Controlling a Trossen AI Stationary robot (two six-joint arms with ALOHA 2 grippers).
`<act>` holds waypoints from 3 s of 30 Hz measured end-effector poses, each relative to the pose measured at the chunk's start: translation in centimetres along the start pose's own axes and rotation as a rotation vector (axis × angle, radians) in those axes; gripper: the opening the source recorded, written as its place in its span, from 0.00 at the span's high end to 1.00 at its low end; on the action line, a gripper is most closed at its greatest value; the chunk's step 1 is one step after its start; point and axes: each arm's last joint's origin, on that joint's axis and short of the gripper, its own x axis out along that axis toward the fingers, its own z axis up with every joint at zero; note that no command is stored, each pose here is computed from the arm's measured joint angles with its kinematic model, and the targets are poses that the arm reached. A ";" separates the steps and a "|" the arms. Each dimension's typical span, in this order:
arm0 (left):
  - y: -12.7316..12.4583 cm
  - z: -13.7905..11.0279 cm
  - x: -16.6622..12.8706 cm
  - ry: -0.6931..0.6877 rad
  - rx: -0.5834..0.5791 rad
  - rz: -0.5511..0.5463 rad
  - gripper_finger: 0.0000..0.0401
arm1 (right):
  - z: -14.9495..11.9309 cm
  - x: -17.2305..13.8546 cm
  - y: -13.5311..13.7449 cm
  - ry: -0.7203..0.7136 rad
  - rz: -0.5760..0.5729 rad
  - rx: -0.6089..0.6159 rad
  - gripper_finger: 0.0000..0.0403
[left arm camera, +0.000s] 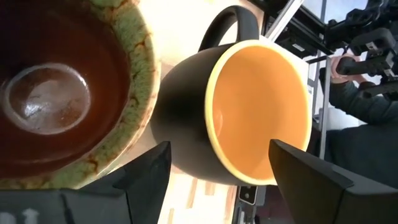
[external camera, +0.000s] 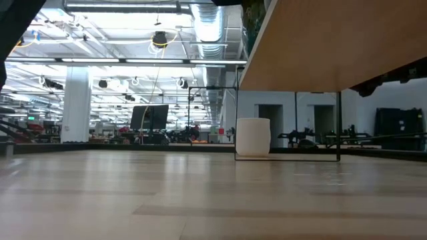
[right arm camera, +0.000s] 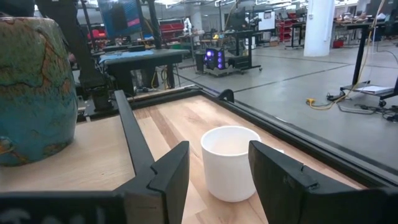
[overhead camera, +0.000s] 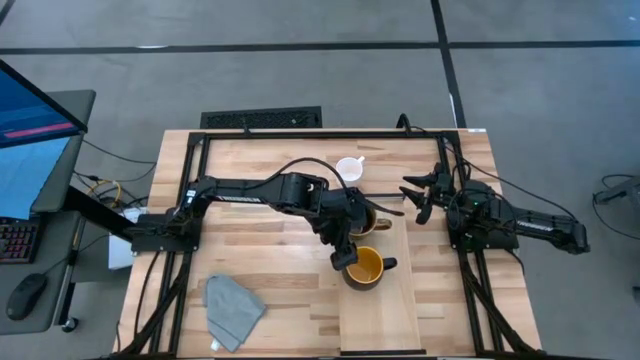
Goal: Stack small to large cups/mugs on shelf
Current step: Put the white mug on the shelf
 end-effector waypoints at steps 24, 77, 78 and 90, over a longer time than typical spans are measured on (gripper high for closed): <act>-0.1 -1.1 -3.1 0.000 -0.045 0.079 0.35 | 0.0 0.0 0.0 0.006 0.001 -0.001 0.53; -4.1 -8.0 -11.7 -0.336 0.336 0.855 0.35 | -0.1 0.1 0.0 0.013 0.002 -0.037 0.53; -4.5 -8.4 -12.1 -0.321 0.370 0.804 0.35 | -0.1 0.1 0.0 0.013 0.001 -0.037 0.53; -2.1 -10.8 -13.8 -0.446 0.685 0.211 0.35 | -0.1 0.1 0.0 0.013 0.001 -0.055 0.53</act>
